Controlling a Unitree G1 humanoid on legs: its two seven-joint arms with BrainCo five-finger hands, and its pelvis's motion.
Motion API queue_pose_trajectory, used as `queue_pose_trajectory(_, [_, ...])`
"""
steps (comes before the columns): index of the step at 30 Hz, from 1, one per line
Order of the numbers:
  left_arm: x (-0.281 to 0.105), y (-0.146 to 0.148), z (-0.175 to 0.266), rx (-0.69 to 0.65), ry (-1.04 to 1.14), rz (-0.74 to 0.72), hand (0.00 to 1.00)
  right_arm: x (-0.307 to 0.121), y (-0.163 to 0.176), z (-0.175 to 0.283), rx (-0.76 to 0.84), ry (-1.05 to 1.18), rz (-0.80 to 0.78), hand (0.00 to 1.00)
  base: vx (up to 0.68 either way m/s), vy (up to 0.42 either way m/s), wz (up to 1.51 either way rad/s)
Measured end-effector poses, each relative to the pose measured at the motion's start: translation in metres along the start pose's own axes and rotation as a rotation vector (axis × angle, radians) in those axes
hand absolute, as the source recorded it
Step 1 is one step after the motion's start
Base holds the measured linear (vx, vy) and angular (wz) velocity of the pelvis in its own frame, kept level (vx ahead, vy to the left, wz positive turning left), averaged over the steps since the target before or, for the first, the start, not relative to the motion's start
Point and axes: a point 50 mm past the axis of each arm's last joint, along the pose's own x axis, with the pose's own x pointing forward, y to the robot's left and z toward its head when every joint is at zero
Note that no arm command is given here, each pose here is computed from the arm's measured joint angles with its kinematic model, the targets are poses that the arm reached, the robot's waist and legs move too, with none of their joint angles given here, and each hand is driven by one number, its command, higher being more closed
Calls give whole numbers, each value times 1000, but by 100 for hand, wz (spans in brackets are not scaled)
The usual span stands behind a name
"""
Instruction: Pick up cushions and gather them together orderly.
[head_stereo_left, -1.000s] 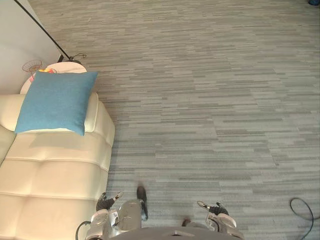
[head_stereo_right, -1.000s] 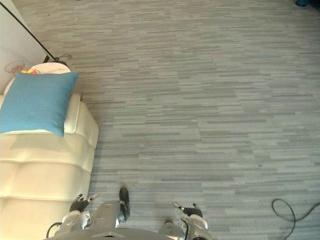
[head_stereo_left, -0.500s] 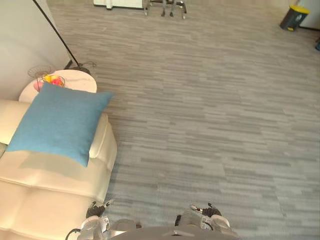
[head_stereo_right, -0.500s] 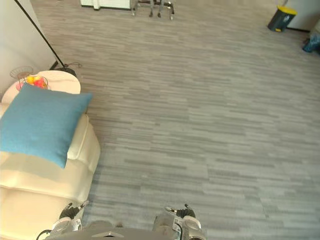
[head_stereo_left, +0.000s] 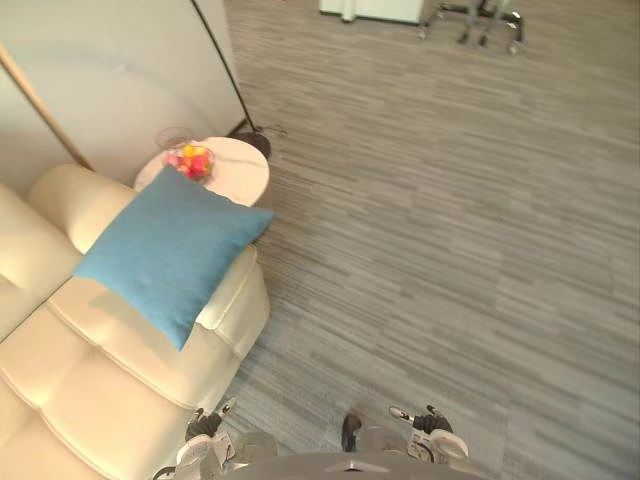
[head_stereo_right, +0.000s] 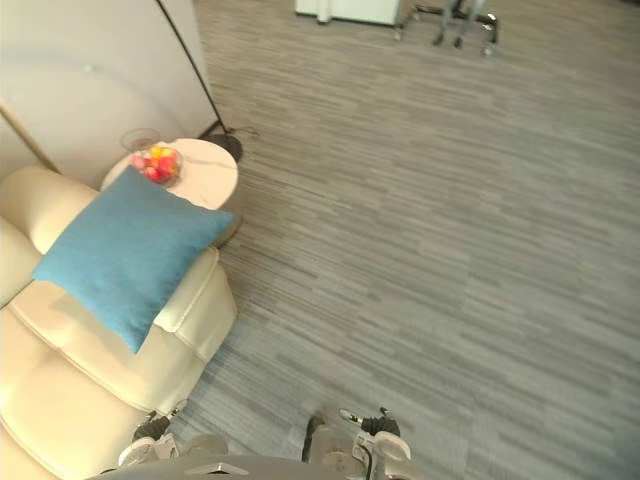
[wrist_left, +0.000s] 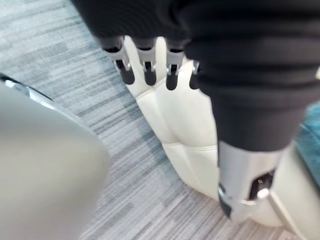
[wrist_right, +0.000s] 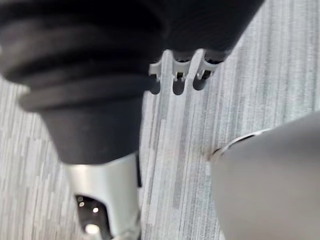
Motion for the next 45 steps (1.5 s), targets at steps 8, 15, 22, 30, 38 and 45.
queue_pose_trajectory(8, [3,4,10,66,-30,-9,0,-3,7,-10,11,34,15,0,192,109,71])
queue_pose_trajectory(15, [6,13,8,90,-2,13,0,0,21,1,-27,14,56,0,127,125,14])
queue_pose_trajectory(22, [7,16,10,134,-4,11,0,-1,23,0,-76,5,77,0,104,-31,70])
queue_pose_trajectory(30, [6,8,9,56,1,6,0,-1,21,2,-57,-3,68,0,192,-307,76])
queue_pose_trajectory(38, [3,1,0,1,26,2,0,-2,15,2,-67,-14,59,0,178,-182,44])
queue_pose_trajectory(45, [4,2,4,69,9,-13,0,-3,12,-5,-62,8,48,0,117,-19,70])
